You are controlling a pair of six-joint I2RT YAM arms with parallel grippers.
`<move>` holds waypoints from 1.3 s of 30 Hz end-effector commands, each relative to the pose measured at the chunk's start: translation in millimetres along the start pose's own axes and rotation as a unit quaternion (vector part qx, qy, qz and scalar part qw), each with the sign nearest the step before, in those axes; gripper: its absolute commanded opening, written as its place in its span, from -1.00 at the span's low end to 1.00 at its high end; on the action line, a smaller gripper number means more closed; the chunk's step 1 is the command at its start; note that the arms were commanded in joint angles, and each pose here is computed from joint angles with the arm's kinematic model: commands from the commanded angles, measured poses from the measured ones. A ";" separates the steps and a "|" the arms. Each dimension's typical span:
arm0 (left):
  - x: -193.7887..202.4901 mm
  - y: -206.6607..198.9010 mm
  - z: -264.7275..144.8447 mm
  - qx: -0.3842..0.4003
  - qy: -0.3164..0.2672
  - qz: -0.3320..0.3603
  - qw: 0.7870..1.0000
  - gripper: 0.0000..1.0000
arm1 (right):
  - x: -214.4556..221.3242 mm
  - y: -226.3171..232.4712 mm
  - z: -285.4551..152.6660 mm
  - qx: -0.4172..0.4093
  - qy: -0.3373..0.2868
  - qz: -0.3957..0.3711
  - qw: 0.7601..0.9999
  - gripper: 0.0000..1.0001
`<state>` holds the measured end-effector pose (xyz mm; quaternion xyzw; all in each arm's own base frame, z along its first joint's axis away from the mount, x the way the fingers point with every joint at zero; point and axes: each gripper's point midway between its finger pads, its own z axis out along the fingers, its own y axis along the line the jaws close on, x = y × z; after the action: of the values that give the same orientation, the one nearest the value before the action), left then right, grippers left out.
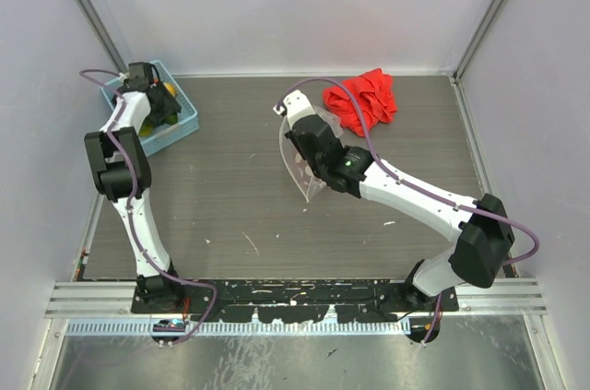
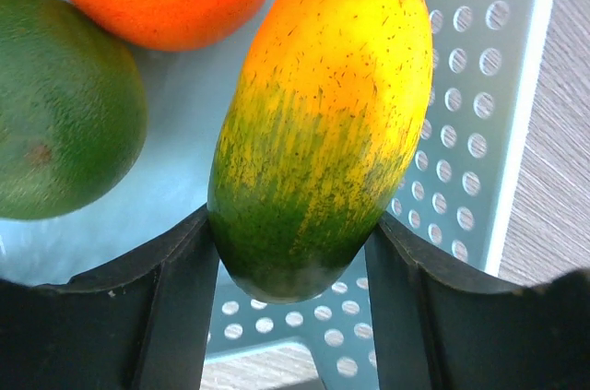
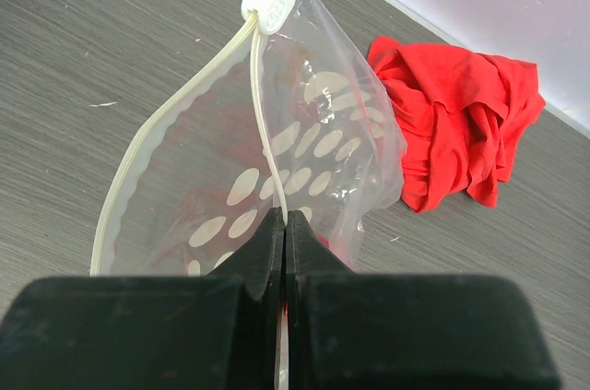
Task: Place the food in the zip-top bag and seal the zipper
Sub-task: Pick up the fake fruit from the bin.
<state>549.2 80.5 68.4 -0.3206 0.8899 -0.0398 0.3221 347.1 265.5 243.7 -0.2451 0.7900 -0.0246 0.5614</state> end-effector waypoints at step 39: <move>66.1 -72.3 -188.9 0.216 0.034 -0.014 0.976 -0.66 | -39.2 -10.5 -17.3 -0.004 -0.059 0.045 0.997 -0.99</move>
<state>442.4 -2.8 149.3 -0.2883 0.8901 -0.1693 0.3097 343.5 266.1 252.6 -0.2379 0.7875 -0.0071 0.5685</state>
